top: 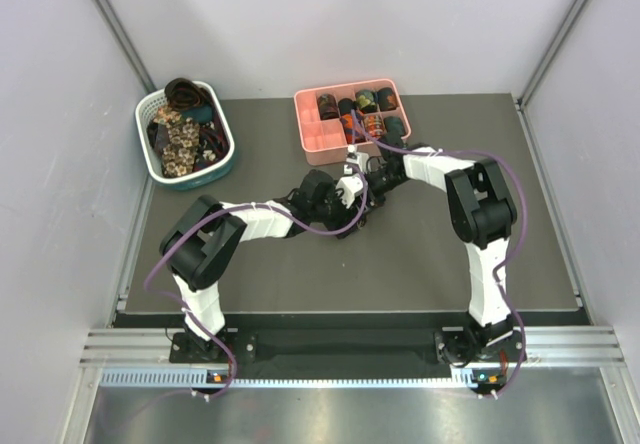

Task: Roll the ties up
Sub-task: Place the rolled tie into the container

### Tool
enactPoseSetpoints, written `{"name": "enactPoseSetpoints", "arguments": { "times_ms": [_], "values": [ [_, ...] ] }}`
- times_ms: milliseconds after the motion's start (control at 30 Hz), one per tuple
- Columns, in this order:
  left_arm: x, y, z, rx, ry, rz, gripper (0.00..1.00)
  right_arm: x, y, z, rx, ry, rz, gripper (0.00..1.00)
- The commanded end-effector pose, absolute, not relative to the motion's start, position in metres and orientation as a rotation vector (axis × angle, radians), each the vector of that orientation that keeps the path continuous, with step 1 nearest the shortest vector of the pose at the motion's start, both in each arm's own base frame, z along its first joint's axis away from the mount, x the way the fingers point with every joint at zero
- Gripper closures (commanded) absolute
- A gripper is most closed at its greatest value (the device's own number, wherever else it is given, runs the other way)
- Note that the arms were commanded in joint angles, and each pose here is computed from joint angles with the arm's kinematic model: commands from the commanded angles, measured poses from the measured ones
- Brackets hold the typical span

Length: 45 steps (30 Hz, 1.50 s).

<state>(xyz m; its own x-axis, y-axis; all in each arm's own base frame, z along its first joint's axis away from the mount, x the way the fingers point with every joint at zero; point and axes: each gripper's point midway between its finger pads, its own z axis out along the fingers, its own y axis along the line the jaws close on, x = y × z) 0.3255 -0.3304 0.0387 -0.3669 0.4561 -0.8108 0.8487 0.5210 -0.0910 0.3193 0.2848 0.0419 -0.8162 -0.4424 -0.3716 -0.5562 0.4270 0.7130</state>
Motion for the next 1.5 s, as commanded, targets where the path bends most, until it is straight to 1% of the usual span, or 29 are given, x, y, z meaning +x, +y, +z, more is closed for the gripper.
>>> {"name": "enactPoseSetpoints", "arguments": {
  "times_ms": [0, 167, 333, 367, 533, 567, 667, 733, 767, 800, 900, 933, 1000, 1100, 1133, 1200, 1233, 1267, 1300, 1333, 1367, 1400, 1433, 1467],
  "values": [
    [0.336, -0.338, 0.045, 1.049, 1.954, -0.653, 0.34, 0.289, 0.272, -0.004, -0.976, 2.750, 1.134, 0.41],
    [0.336, -0.337, 0.044, 1.040, 1.958, -0.656, 0.34, 0.283, 0.269, -0.019, -0.981, 2.812, 0.996, 0.39],
    [0.334, -0.337, 0.043, 1.036, 1.957, -0.662, 0.34, 0.282, 0.269, -0.027, -0.987, 2.847, 0.900, 0.44],
    [0.335, -0.338, 0.045, 1.035, 1.953, -0.663, 0.34, 0.282, 0.270, -0.026, -0.990, 2.848, 0.887, 0.48],
    [0.335, -0.337, 0.050, 1.029, 1.942, -0.663, 0.34, 0.282, 0.268, -0.027, -0.983, 2.871, 0.868, 0.64],
    [0.334, -0.336, 0.050, 1.028, 1.943, -0.660, 0.33, 0.280, 0.269, -0.028, -0.991, 2.874, 0.870, 0.69],
    [0.333, -0.336, 0.053, 1.023, 1.939, -0.664, 0.33, 0.282, 0.270, -0.028, -0.993, 2.867, 0.886, 0.80],
    [0.332, -0.336, 0.056, 1.011, 1.935, -0.673, 0.30, 0.284, 0.273, -0.026, -1.003, 2.853, 0.916, 0.85],
    [0.330, -0.334, 0.061, 1.003, 1.926, -0.677, 0.29, 0.284, 0.272, -0.028, -0.994, 2.862, 0.929, 0.90],
    [0.329, -0.334, 0.065, 0.995, 1.917, -0.681, 0.28, 0.285, 0.274, -0.027, -0.995, 2.855, 0.964, 0.92],
    [0.327, -0.330, 0.084, 0.951, 1.885, -0.684, 0.25, 0.290, 0.282, -0.018, -0.984, 2.797, 1.071, 0.94],
    [0.324, -0.327, 0.086, 0.931, 1.891, -0.686, 0.23, 0.292, 0.283, -0.016, -0.972, 2.785, 1.086, 0.95],
    [0.323, -0.323, 0.108, 0.895, 1.852, -0.686, 0.21, 0.304, 0.287, -0.004, -0.943, 2.720, 1.111, 0.99],
    [0.320, -0.313, 0.131, 0.831, 1.817, -0.671, 0.18, 0.313, 0.285, 0.014, -0.862, 2.654, 1.109, 1.00],
    [0.325, -0.305, 0.142, 0.779, 1.807, -0.629, 0.16, 0.325, 0.287, 0.030, -0.847, 2.575, 1.110, 1.00],
    [0.329, -0.294, 0.149, 0.666, 1.843, -0.595, 0.13, 0.323, 0.288, 0.041, -0.785, 2.550, 1.164, 1.00],
    [0.334, -0.288, 0.159, 0.588, 1.845, -0.579, 0.10, 0.333, 0.292, 0.051, -0.774, 2.476, 1.175, 1.00],
    [0.350, -0.269, 0.164, 0.462, 1.857, -0.472, 0.07, 0.340, 0.288, 0.067, -0.744, 2.421, 1.191, 1.00],
    [0.353, -0.262, 0.166, 0.393, 1.881, -0.461, 0.01, 0.335, 0.287, 0.072, -0.684, 2.420, 1.247, 1.00],
    [0.360, -0.253, 0.172, 0.321, 1.879, -0.434, 0.01, 0.338, 0.285, 0.080, -0.657, 2.387, 1.266, 1.00],
    [0.371, -0.238, 0.176, 0.225, 1.878, -0.373, 0.01, 0.350, 0.282, 0.102, -0.645, 2.285, 1.271, 1.00],
    [0.374, -0.231, 0.174, 0.175, 1.897, -0.355, 0.01, 0.349, 0.276, 0.103, -0.583, 2.293, 1.284, 1.00],
    [0.384, -0.225, 0.180, 0.114, 1.895, -0.332, 0.01, 0.352, 0.272, 0.119, -0.568, 2.246, 1.276, 1.00],
    [0.396, -0.205, 0.182, -0.006, 1.889, -0.244, 0.01, 0.361, 0.265, 0.128, -0.533, 2.209, 1.265, 1.00]
  ]
}}
